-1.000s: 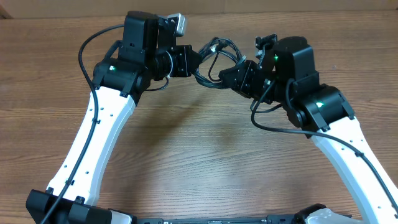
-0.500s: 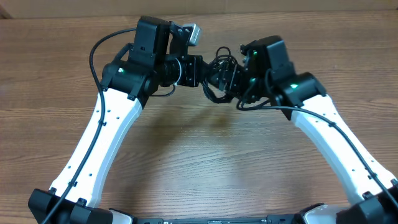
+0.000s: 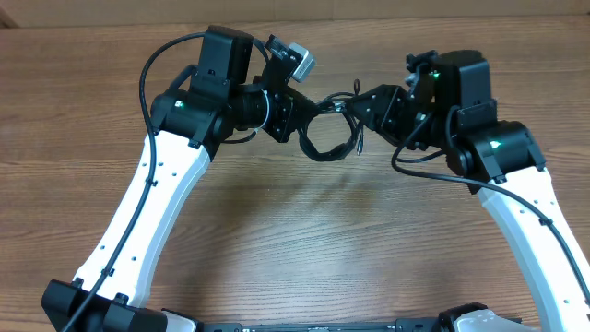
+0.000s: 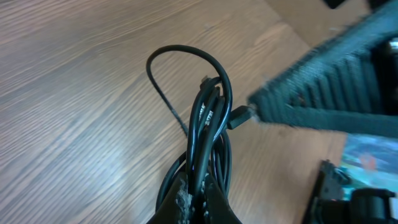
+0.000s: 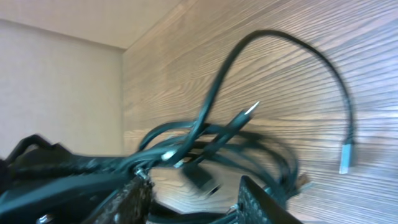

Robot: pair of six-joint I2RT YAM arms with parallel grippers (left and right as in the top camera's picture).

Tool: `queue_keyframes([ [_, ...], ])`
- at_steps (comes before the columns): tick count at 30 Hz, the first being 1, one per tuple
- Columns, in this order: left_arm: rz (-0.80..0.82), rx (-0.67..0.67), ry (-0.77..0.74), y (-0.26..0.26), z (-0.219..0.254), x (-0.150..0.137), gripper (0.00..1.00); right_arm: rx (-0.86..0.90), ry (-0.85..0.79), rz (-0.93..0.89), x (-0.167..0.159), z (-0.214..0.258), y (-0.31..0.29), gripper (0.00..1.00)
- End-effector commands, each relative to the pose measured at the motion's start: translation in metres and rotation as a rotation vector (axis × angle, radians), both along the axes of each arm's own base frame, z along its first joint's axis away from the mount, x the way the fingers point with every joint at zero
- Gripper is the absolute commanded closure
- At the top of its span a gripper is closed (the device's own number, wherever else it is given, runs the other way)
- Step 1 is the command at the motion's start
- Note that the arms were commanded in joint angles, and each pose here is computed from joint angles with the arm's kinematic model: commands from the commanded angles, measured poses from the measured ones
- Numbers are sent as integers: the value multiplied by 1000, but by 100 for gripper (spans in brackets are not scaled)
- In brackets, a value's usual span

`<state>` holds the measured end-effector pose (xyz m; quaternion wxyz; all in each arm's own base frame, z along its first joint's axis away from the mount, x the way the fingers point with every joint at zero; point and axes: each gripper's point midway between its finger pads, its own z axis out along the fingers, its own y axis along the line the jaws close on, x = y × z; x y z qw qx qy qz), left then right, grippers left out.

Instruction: Untangle cables

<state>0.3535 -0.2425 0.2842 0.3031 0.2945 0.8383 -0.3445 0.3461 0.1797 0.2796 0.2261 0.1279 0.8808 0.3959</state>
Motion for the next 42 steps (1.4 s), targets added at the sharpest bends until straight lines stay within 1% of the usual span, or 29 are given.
queue_keyframes([
  [1,-17,-127,51,-1,21,-2,96,11,-21,0,-1,11,-4,59],
  [2,13,-144,73,1,23,2,96,11,-26,19,-3,12,-3,59],
  [4,238,-243,235,22,29,25,96,14,-59,101,-9,14,5,59],
  [6,382,-282,355,34,25,34,96,1,-93,144,-11,16,7,59],
  [7,423,-292,395,36,23,35,96,-3,-101,153,-11,16,7,59],
  [8,546,-323,524,41,17,36,96,-39,-162,213,-13,16,9,59],
  [9,594,-337,579,43,14,35,96,-57,-188,235,-13,16,9,59],
  [11,718,-380,760,45,6,29,96,-117,-276,313,-14,17,12,59],
  [12,819,-409,911,46,0,22,96,-151,-333,376,-18,17,18,59],
  [14,915,-420,1053,48,-8,13,96,-169,-379,447,-26,17,32,58],
  [15,930,-419,1075,49,-10,11,96,-169,-383,456,-27,18,35,58],
  [16,937,-416,1092,49,-11,9,96,-171,-389,467,-29,18,37,54],
  [17,951,-411,1112,49,-13,7,96,-169,-388,468,-29,18,37,52],
  [19,990,-405,1166,51,-17,1,96,-126,-376,483,-34,21,42,51],
  [20,996,-403,1164,52,-17,1,96,-84,-329,444,-33,23,43,49],
  [22,1048,-384,1145,58,-24,3,96,-33,-258,379,-31,25,43,49],
  [23,1059,-382,1153,59,-24,2,96,-24,-210,330,-29,23,40,49],
  [25,1098,-379,1203,60,-28,-3,96,-67,21,39,-19,-5,12,46],
  [26,1134,-373,1248,62,-31,-8,96,-126,80,-74,-16,-19,-5,41],
  [27,1202,-380,1326,63,-34,-13,96,-179,95,-109,-13,-28,-14,40],
  [28,1235,-389,1362,64,-35,-15,96,-208,88,-102,-11,-32,-16,40],
  [29,1253,-410,1404,62,-34,-16,96,-267,58,-50,-6,-41,-19,39],
  [31,1269,-434,1450,59,-31,-16,96,-393,-20,119,0,-60,-17,34],
  [32,1288,-447,1478,59,-31,-17,96,-431,-56,239,1,-71,-9,33],
  [34,1293,-459,1486,58,-30,-15,96,-425,-82,335,0,-78,0,33],
  [36,1273,-491,1499,60,-25,-10,96,-403,-120,346,7,-74,-1,33],
  [38,1252,-512,1518,64,-21,-9,96,-400,-118,305,18,-75,-15,33],
  [41,1208,-512,1481,64,-19,-6,96,-386,-45,265,30,-96,-23,34],
  [42,1180,-507,1448,64,-17,-4,96,-331,2,251,33,-105,-16,36],
])
